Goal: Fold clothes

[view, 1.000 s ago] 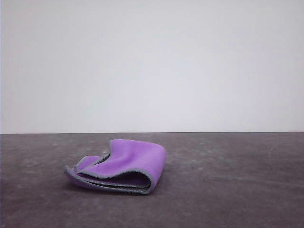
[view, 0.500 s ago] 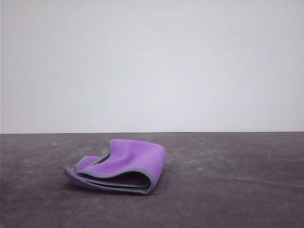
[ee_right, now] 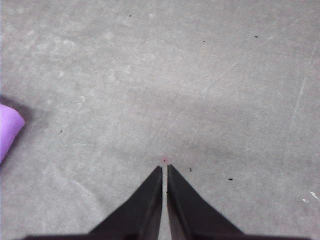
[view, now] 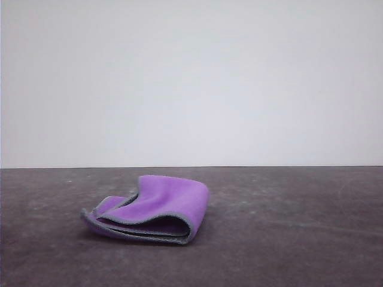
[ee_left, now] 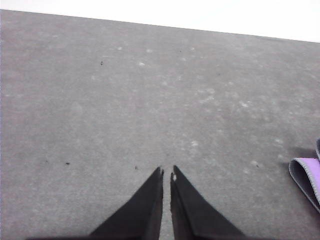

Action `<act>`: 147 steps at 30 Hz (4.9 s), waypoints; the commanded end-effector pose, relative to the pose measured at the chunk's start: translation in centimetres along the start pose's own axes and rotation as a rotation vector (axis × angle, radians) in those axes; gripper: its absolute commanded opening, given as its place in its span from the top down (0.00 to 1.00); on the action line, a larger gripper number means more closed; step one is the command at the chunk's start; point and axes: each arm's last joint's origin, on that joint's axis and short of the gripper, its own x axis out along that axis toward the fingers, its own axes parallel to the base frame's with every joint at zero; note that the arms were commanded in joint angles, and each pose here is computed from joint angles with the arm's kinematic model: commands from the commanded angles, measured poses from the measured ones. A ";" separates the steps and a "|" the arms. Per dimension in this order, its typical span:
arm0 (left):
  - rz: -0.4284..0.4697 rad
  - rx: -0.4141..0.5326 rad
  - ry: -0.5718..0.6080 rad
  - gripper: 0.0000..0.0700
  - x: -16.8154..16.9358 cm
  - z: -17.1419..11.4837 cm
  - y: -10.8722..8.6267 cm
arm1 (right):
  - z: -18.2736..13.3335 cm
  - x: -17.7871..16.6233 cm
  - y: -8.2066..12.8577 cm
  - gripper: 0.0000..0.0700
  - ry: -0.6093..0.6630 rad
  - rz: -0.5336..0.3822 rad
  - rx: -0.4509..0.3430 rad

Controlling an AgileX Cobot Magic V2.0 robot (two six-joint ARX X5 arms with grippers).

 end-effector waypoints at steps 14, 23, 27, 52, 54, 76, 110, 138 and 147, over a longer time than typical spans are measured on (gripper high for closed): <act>0.004 -0.001 0.026 0.98 0.2 -0.7 0.1 | -1.8 -0.8 0.2 0.98 -0.304 -0.040 -0.137; 0.004 -0.001 0.026 0.98 0.2 -0.7 0.1 | -9.7 0.8 0.3 0.98 -0.498 -0.059 -0.174; 0.004 -0.001 0.026 0.98 0.2 -0.7 0.1 | -12.3 1.8 0.2 0.98 -0.507 -0.082 -0.174; 0.004 -0.001 0.026 0.98 0.2 -0.7 0.1 | -16.9 4.6 -0.7 0.98 -0.565 -0.217 -0.026; 0.004 -0.001 0.026 0.98 0.2 -0.7 0.1 | -16.9 4.6 -0.8 0.98 -0.567 -0.219 -0.020; 0.004 -0.001 0.026 0.98 0.2 -0.7 0.1 | -16.8 4.5 -0.8 0.98 -0.587 -0.225 -0.019; 0.004 -0.001 0.026 0.98 0.2 -0.6 0.1 | -16.8 4.5 -0.8 0.98 -0.587 -0.225 -0.019; 0.004 -0.001 0.026 0.98 0.2 -0.7 0.1 | -16.8 4.5 -0.8 0.98 -0.587 -0.225 -0.019; 0.004 -0.001 0.025 0.98 0.2 -0.6 0.1 | -16.8 4.5 -0.8 0.98 -0.587 -0.225 -0.019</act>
